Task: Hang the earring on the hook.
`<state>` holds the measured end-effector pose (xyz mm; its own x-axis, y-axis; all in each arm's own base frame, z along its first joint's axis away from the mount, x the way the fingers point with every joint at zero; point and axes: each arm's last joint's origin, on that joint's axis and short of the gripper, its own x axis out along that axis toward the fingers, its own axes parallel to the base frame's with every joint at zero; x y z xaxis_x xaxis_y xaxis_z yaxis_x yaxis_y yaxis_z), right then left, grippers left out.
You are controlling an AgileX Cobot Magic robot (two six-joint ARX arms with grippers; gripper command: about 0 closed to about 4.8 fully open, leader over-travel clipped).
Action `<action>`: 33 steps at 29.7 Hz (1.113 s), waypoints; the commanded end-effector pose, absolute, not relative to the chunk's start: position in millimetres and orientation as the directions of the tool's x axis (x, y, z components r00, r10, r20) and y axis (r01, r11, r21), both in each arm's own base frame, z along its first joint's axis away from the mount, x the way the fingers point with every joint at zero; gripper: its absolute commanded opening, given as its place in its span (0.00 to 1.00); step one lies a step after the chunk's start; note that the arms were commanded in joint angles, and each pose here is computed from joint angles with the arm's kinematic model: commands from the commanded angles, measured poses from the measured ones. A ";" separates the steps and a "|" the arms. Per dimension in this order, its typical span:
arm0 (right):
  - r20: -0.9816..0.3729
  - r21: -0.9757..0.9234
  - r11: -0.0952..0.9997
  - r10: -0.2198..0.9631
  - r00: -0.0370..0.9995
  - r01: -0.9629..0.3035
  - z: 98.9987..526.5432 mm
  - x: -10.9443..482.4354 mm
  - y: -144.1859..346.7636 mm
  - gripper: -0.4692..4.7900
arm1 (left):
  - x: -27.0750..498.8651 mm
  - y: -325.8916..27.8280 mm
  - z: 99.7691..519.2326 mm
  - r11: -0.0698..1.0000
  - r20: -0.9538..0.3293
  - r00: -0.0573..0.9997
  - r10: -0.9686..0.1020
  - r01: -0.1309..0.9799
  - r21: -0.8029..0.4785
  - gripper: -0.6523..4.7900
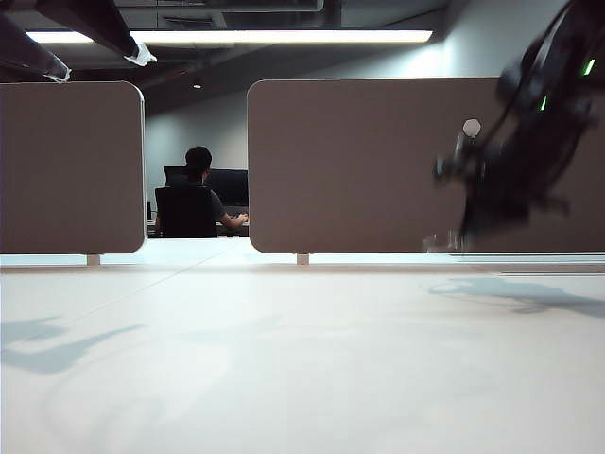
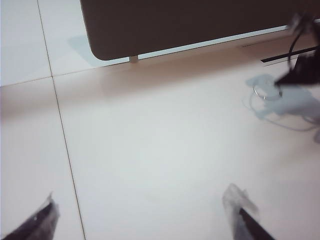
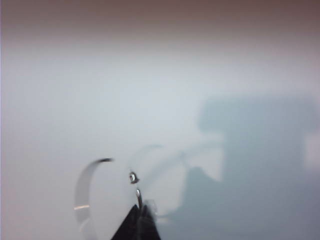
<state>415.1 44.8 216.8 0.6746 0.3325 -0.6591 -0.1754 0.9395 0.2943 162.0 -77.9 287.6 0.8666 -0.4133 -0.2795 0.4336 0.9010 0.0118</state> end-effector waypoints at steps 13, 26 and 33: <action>0.033 0.368 0.858 0.372 0.928 -0.357 308.7 457.1 -48.6 0.08 | 164.9 -78.1 301.7 0.913 -0.144 0.906 -0.398 0.406 0.035 1.00; 0.113 0.354 0.860 0.352 0.929 -0.369 308.8 542.5 -66.2 0.08 | 191.3 -90.9 293.9 0.913 -0.108 0.910 -0.400 0.405 0.034 1.00; 0.094 0.376 0.868 0.311 0.946 -0.323 287.2 571.4 -75.2 0.08 | 207.5 -98.6 282.2 0.913 -0.129 0.908 -0.399 0.406 0.034 1.00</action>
<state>571.3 -70.5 284.9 0.9410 0.3254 0.0925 -0.3359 0.8654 0.3720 205.5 -97.8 278.6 0.9021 -0.3995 -0.1630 0.4095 0.9118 0.0315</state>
